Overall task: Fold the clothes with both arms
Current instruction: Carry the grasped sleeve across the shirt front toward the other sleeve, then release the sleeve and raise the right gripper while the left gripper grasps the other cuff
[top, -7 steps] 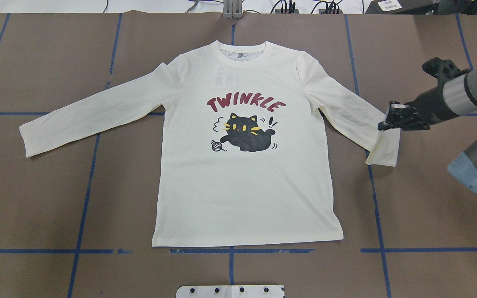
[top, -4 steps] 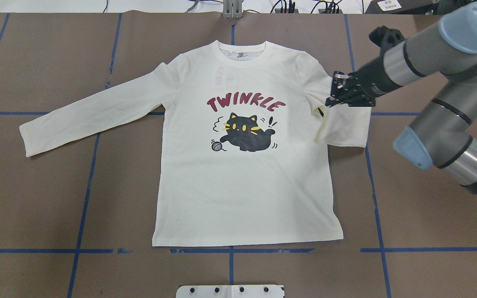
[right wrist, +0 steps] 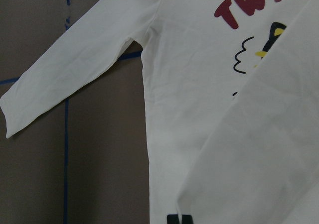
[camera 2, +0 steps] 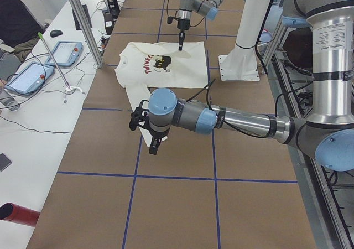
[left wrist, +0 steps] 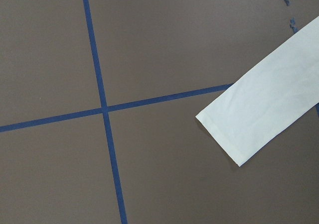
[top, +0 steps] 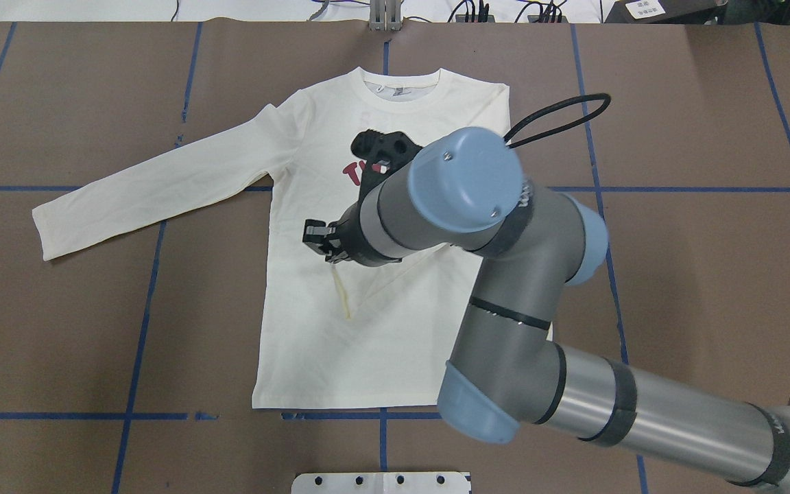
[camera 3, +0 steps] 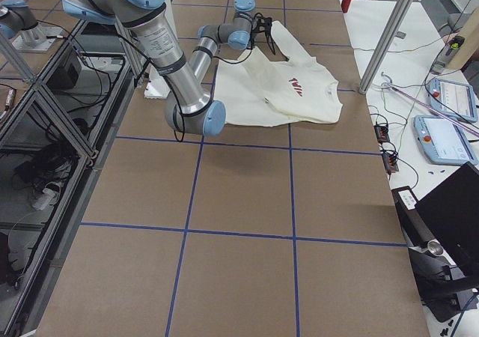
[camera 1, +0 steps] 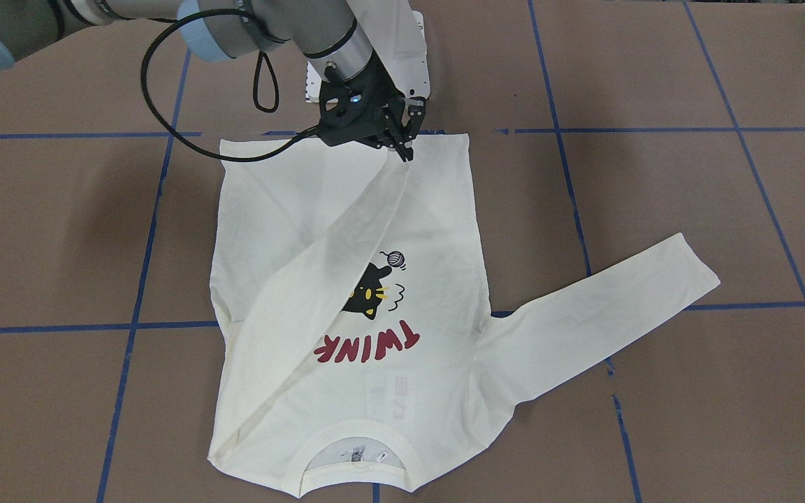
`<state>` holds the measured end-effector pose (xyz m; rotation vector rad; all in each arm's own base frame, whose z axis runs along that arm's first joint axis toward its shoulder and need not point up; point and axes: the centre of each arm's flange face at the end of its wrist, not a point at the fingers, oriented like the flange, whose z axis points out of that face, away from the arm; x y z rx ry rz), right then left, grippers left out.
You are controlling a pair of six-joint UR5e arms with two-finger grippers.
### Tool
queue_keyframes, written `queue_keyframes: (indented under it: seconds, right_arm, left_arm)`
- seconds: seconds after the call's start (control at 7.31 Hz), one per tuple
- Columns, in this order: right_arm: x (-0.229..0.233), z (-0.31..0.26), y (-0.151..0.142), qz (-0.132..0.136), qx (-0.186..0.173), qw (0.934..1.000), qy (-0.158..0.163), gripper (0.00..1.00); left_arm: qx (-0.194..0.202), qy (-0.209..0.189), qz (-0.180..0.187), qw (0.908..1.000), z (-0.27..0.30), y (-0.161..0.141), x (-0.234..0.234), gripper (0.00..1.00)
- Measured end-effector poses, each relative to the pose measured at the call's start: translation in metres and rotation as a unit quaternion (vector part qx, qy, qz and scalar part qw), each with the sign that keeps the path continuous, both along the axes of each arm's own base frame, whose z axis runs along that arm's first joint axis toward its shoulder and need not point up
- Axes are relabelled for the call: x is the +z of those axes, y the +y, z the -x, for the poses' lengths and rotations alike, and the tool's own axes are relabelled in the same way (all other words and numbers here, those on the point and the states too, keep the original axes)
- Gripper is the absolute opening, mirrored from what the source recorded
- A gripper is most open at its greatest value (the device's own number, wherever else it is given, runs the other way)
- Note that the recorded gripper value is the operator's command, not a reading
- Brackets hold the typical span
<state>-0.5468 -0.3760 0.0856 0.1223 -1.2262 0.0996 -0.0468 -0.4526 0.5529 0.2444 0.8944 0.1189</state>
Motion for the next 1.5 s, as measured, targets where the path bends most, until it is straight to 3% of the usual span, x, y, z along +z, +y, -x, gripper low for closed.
queue_keyframes:
  seconds: [0.14, 0.27, 0.55, 0.96, 1.23, 1.5]
  right_arm:
    - [-0.014, 0.04, 0.011, -0.02, -0.002, 0.9997, 0.014, 0.25]
    - [-0.025, 0.076, 0.015, -0.026, 0.0, 0.9992, 0.029, 0.98]
    - [-0.02, 0.117, 0.016, -0.031, 0.015, 0.9976, 0.06, 0.99]
    - [-0.025, 0.113, 0.012, -0.019, 0.032, 0.9979, 0.053, 0.99]
    - [0.005, 0.05, -0.006, 0.004, 0.042, 0.9985, 0.035, 0.99]
    - [0.06, -0.046, -0.051, 0.036, 0.049, 0.9977, 0.03, 0.99]
  left_arm:
    - [0.0, 0.0, 0.0, 1.0, 0.0, 0.0, 0.0, 1.0]
    - [0.0, 0.0, 0.0, 1.0, 0.0, 0.0, 0.0, 1.0]
    - [0.0, 0.001, -0.001, 1.0, -0.001, -0.002, -0.001, 1.0]
    - [-0.013, 0.016, 0.011, 0.9997, -0.03, -0.023, -0.001, 1.0]
    - [-0.032, 0.03, 0.06, 0.9972, -0.092, -0.039, 0.009, 1.0]
    - [-0.042, 0.018, 0.083, 0.9955, -0.139, -0.05, 0.031, 0.94]
